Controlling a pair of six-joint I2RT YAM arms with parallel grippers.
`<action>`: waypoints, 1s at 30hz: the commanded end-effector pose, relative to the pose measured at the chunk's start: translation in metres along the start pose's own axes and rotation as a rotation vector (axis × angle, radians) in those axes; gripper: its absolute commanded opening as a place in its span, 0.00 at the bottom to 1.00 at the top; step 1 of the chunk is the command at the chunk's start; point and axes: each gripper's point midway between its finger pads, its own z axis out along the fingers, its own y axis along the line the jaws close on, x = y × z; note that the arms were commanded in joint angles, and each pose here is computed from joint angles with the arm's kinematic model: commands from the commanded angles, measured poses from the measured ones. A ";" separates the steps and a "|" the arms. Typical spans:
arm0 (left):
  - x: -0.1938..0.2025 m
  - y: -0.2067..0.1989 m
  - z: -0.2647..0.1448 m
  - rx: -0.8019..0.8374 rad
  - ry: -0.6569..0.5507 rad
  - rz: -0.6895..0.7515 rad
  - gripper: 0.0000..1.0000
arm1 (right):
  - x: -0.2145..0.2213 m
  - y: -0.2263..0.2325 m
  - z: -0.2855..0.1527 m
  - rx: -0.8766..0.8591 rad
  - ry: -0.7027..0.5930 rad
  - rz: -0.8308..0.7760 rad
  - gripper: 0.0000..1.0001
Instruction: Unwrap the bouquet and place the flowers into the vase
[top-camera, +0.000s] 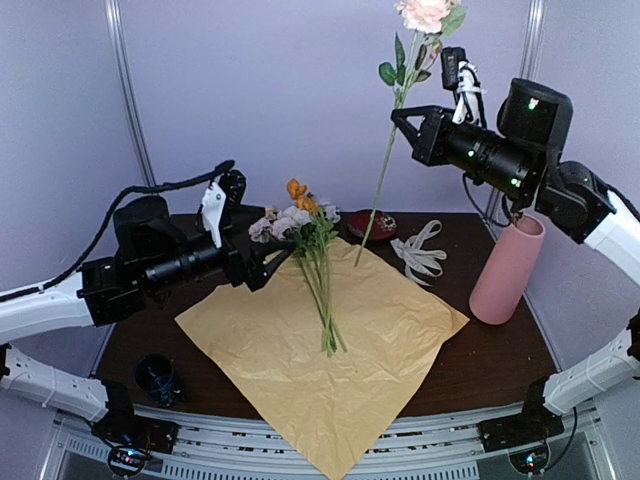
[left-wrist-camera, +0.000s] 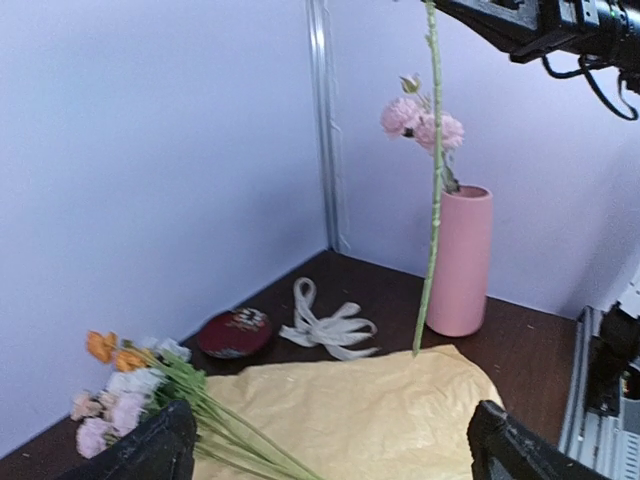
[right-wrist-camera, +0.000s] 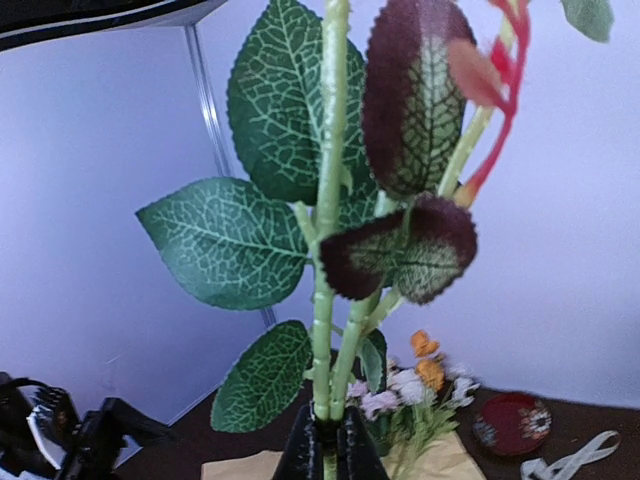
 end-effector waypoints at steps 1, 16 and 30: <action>-0.044 0.038 -0.016 -0.225 -0.070 0.190 0.98 | -0.068 -0.055 -0.038 0.348 -0.069 -0.198 0.00; 0.045 0.077 0.000 -0.452 0.114 0.375 0.98 | -0.122 -0.136 -0.155 0.864 -0.058 -0.281 0.00; 0.085 0.081 0.014 -0.450 0.214 0.302 0.98 | -0.103 -0.188 -0.146 1.042 -0.046 -0.318 0.00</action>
